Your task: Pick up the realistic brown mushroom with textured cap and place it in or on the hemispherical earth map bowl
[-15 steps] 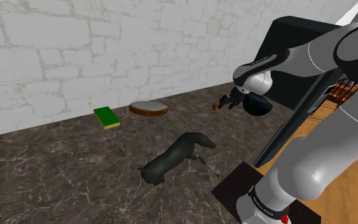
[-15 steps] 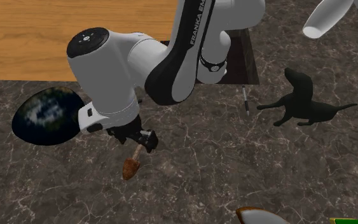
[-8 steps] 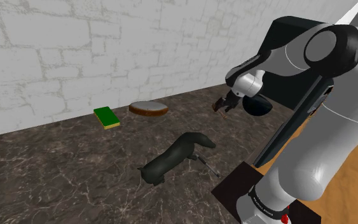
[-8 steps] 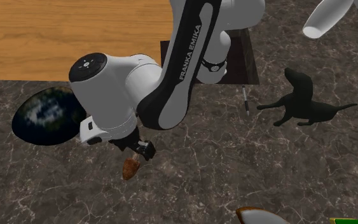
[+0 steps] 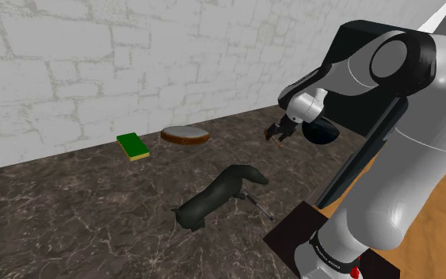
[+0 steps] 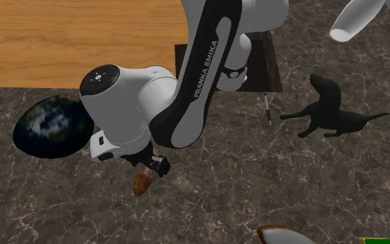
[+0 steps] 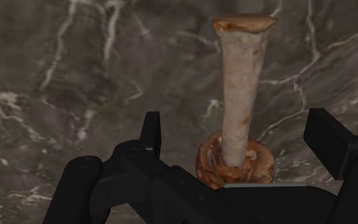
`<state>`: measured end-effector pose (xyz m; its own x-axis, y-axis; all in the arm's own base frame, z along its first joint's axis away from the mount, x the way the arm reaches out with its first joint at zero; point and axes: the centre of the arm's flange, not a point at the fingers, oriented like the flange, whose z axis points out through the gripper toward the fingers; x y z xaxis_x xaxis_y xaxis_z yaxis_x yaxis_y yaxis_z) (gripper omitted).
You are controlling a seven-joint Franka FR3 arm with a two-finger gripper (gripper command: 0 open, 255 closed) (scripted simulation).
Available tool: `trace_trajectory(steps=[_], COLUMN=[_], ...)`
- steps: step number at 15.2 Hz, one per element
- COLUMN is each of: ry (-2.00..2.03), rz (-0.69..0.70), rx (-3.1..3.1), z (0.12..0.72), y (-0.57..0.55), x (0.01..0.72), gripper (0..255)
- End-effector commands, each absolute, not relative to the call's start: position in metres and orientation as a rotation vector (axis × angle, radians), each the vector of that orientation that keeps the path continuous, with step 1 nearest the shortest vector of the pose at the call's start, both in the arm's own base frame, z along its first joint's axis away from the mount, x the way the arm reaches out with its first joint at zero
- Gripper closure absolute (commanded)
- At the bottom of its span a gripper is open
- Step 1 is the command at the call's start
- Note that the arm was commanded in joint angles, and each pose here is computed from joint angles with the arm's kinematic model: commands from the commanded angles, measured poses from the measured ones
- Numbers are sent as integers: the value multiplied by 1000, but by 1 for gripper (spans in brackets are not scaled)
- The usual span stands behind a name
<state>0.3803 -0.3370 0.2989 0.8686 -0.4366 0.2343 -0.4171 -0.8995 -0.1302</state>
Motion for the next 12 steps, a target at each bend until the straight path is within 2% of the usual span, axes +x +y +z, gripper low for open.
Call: trace_trajectory(steps=[1, 2, 12], ry=[678, 678, 678], rz=[-399, -399, -399], rx=[-2964, -2964, -2964], z=[299, 299, 304], y=[-337, -337, -337], x=[380, 380, 380], gripper=[0, 255, 255])
